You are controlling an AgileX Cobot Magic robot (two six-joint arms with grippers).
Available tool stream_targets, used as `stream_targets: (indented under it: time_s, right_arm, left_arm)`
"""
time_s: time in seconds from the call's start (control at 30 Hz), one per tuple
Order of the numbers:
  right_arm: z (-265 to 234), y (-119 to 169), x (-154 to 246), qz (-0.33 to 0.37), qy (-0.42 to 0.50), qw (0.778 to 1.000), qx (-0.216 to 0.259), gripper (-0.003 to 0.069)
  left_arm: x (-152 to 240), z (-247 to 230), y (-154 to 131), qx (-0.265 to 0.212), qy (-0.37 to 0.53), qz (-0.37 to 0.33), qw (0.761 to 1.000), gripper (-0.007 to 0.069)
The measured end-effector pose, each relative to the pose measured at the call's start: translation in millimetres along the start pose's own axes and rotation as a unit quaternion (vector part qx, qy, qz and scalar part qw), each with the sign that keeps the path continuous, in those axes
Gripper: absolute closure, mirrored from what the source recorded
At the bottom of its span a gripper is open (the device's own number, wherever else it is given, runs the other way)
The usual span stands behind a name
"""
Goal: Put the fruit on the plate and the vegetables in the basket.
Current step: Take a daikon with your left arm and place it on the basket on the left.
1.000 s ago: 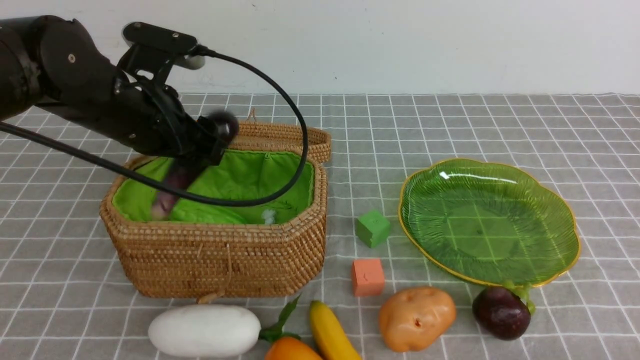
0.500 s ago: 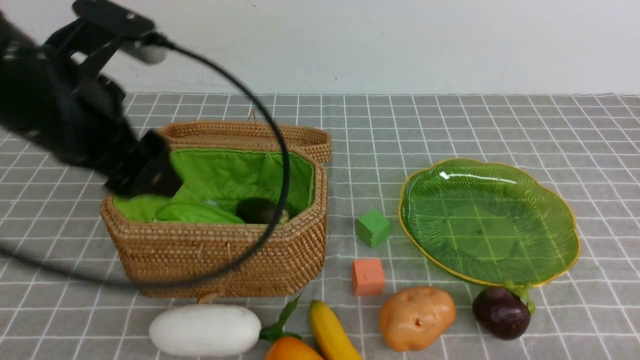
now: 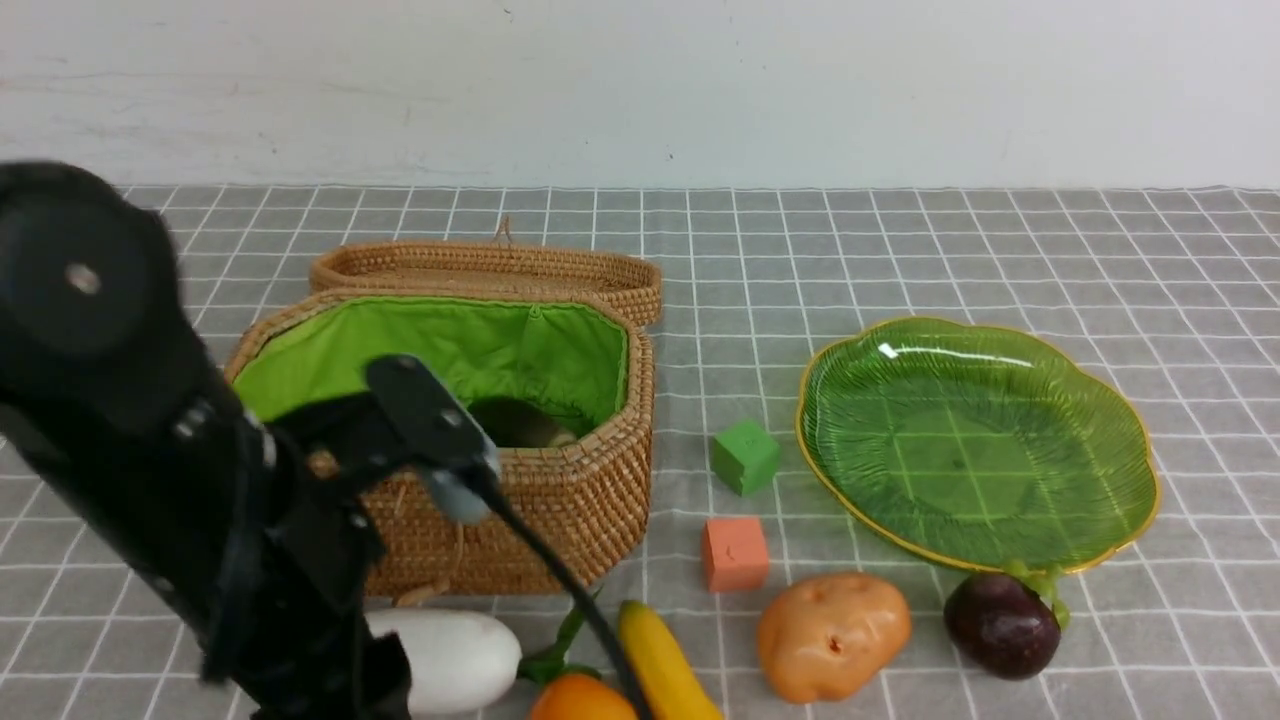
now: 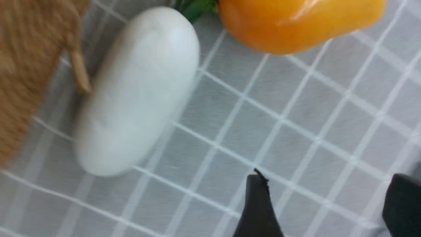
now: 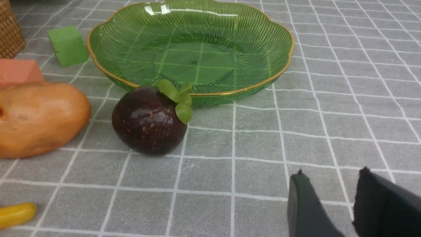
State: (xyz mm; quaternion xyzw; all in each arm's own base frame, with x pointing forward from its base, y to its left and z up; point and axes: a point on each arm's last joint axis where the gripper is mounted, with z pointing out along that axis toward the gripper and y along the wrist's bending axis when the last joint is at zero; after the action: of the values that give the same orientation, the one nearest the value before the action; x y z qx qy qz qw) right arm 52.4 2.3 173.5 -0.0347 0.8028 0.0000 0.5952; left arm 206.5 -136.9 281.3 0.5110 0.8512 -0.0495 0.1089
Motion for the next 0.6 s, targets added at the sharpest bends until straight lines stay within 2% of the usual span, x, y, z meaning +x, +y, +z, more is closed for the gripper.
stream_targets:
  time_s: [0.07,0.1,0.13,0.2,0.23,0.3,0.37,0.43,0.5,0.6]
  right_arm:
    - [0.0,0.0,0.0,0.000,0.000,1.000,0.000,0.0417]
    - [0.0,-0.2,0.0,-0.003,0.000,1.000,0.001,0.0417]
    - [0.0,-0.2,0.0,-0.003,0.000,1.000,0.001,0.0417]
    - [0.0,0.0,0.0,0.000,0.000,1.000,0.000,0.0417]
    - [0.0,0.0,0.0,0.000,0.000,1.000,0.000,0.0417]
    - [0.0,0.0,0.0,0.000,0.000,1.000,0.000,0.0417]
    - [0.0,-0.2,0.0,-0.003,0.000,1.000,0.001,0.0417]
    - [0.0,-0.2,0.0,-0.003,0.000,1.000,0.001,0.0417]
    - [0.0,-0.2,0.0,-0.003,0.000,1.000,0.001,0.0417]
    - [0.0,-0.2,0.0,-0.003,0.000,1.000,0.001,0.0417]
  left_arm:
    - [-3.7,3.7,-1.9,-0.023,0.011,0.027,0.999,0.0149]
    - [-9.2,9.0,-1.9,-0.059,0.022,0.054,0.997,0.0148]
    - [-10.3,9.6,-1.4,-0.065,0.020,0.054,0.996,0.0148]
    - [-18.6,17.4,5.5,-0.114,0.015,0.054,0.992,0.0137]
    - [-19.1,17.9,6.2,-0.117,0.014,0.053,0.992,0.0135]
    - [-24.4,24.6,13.1,-0.143,0.003,0.035,0.989,0.0095]
    - [-25.4,27.4,14.6,-0.148,0.001,0.031,0.988,0.0071]
    - [-26.8,35.1,16.4,-0.155,-0.006,0.028,0.988,0.0002]
    - [-26.9,44.2,17.7,-0.156,-0.002,0.033,0.987,-0.0031]
    - [-24.8,57.5,19.1,-0.156,0.014,0.043,0.987,-0.0043]
